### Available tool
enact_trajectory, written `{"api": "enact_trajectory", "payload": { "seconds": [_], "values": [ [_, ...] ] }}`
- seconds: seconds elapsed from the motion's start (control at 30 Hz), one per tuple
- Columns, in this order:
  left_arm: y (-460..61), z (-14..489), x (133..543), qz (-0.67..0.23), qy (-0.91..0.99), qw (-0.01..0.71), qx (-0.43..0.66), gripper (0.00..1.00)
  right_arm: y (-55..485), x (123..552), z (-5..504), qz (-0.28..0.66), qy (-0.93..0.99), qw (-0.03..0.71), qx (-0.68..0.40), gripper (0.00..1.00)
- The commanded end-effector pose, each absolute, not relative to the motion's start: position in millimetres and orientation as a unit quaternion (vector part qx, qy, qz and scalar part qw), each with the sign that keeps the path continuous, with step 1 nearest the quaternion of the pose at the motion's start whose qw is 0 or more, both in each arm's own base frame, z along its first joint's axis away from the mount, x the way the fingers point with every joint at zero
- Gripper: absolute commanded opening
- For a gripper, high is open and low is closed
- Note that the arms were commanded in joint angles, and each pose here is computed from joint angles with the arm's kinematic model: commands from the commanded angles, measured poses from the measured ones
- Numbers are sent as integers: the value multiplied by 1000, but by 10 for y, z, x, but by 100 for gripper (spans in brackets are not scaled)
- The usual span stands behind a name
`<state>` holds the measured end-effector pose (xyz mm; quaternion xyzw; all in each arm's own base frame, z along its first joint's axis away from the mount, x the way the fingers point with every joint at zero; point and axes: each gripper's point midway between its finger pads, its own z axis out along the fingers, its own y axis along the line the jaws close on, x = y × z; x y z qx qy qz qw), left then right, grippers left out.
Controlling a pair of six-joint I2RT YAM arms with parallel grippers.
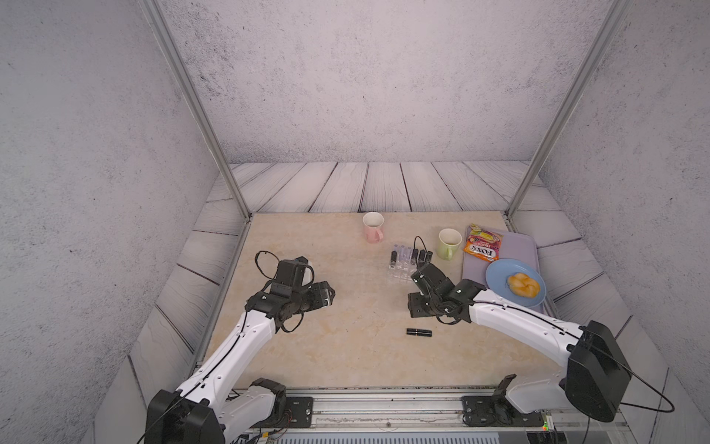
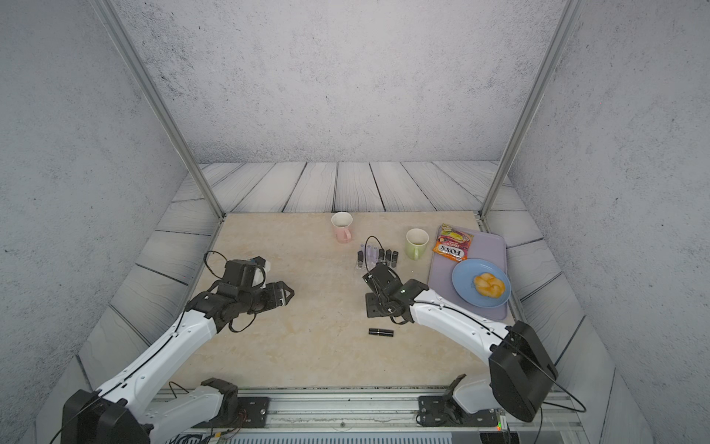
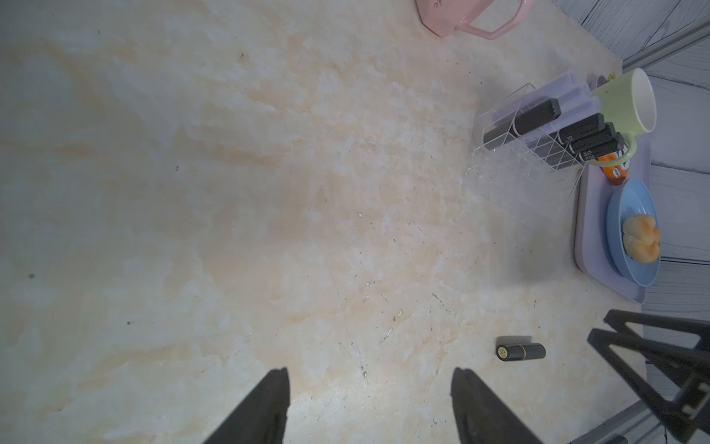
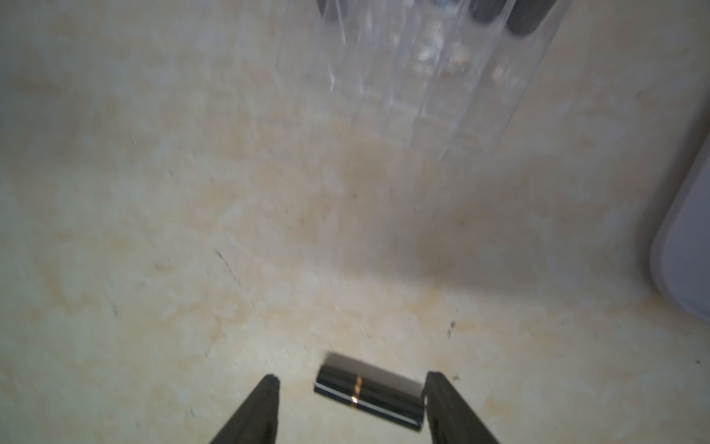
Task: Arrange the lipsticks in the organizer
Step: Pick up the lipstick at the center of the board.
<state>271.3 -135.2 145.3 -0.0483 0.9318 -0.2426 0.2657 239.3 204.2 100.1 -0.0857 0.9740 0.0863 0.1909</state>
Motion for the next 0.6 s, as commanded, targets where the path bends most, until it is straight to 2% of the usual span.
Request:
{"api": "enact_trajectory", "payload": {
  "seconds": [0.0,0.37,0.57],
  "values": [
    [-1426,1439,2646,-261,928,261,-42,71,1909,2012,850,84,985,105,-105,70],
    [-1491,1410,2535,-273,924,267,-29,70,2158,2206,555,89,978,59,-178,73],
    [-1493,1390,2528,-275,923,267,-29,70,2076,2123,408,70,980,32,-184,73]
  ]
}}
